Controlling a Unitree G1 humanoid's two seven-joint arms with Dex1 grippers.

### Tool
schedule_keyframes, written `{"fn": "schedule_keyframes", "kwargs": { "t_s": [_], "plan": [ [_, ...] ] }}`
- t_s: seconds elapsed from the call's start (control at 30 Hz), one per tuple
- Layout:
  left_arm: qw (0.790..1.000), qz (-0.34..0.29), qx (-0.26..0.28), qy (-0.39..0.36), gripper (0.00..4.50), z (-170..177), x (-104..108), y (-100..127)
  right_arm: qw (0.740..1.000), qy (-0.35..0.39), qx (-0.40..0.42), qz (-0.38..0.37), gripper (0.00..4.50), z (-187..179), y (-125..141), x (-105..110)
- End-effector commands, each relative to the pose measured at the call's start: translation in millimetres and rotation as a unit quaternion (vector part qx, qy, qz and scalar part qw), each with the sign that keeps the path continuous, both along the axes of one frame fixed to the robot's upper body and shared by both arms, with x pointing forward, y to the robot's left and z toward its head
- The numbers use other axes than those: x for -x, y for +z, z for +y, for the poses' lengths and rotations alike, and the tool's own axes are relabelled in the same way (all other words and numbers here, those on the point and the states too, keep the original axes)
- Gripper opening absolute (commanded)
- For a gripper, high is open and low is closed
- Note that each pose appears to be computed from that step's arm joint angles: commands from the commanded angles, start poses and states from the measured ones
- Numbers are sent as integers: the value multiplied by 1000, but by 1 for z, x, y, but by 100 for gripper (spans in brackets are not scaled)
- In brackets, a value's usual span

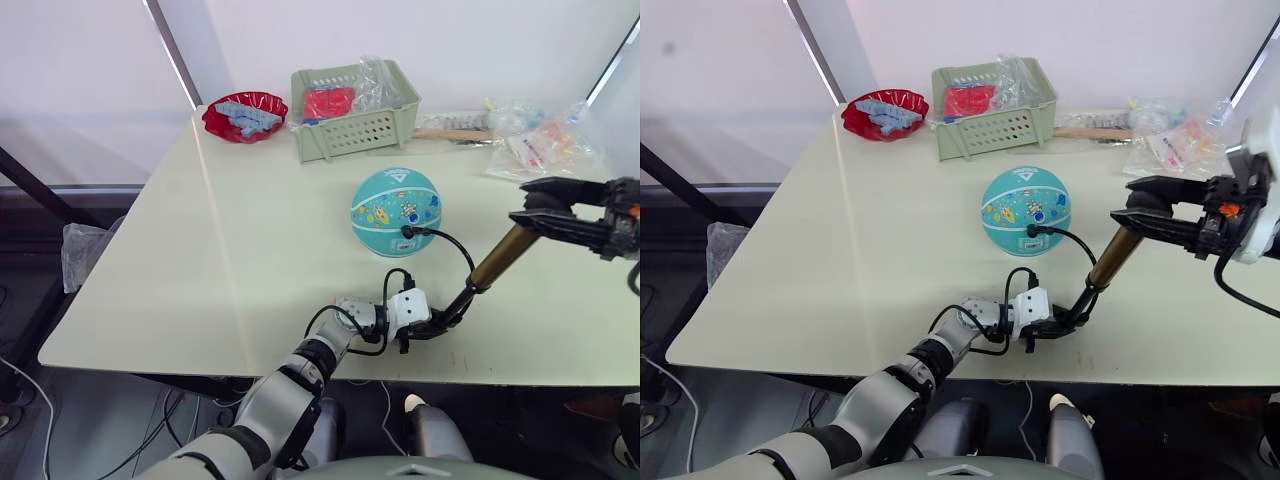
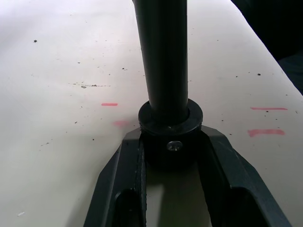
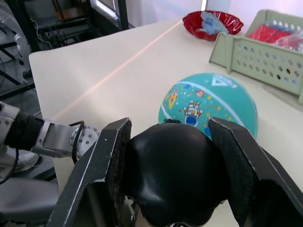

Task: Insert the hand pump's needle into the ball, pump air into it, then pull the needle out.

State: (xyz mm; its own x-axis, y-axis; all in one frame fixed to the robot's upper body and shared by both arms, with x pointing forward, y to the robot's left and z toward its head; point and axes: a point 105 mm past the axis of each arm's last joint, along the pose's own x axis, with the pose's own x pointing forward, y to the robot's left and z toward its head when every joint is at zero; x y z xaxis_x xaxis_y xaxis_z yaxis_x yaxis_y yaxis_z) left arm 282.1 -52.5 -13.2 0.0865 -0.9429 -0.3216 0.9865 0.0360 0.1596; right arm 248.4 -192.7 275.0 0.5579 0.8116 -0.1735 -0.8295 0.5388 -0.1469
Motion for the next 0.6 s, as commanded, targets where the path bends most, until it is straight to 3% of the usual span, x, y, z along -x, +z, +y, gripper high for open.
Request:
{"fn": "schedule_keyframes", "kwargs": {
  "t_s": [0.03, 0.17, 0.37, 0.6],
  "plan": [
    [986, 103, -128, -2, 110, 43, 37, -71, 994, -32, -5, -102, 209, -12, 48, 7],
    [987, 102, -127, -2, 110, 43, 37, -70, 995, -28, -2, -91, 209, -10, 42, 5],
    [987, 101, -128, -3, 110, 43, 37, -70, 1000, -20, 15, -6, 209, -2, -19, -4],
    [986, 101, -129, 0, 110, 44, 35, -70, 999, -6, -8, 53, 209, 8, -56, -6]
  ]
}}
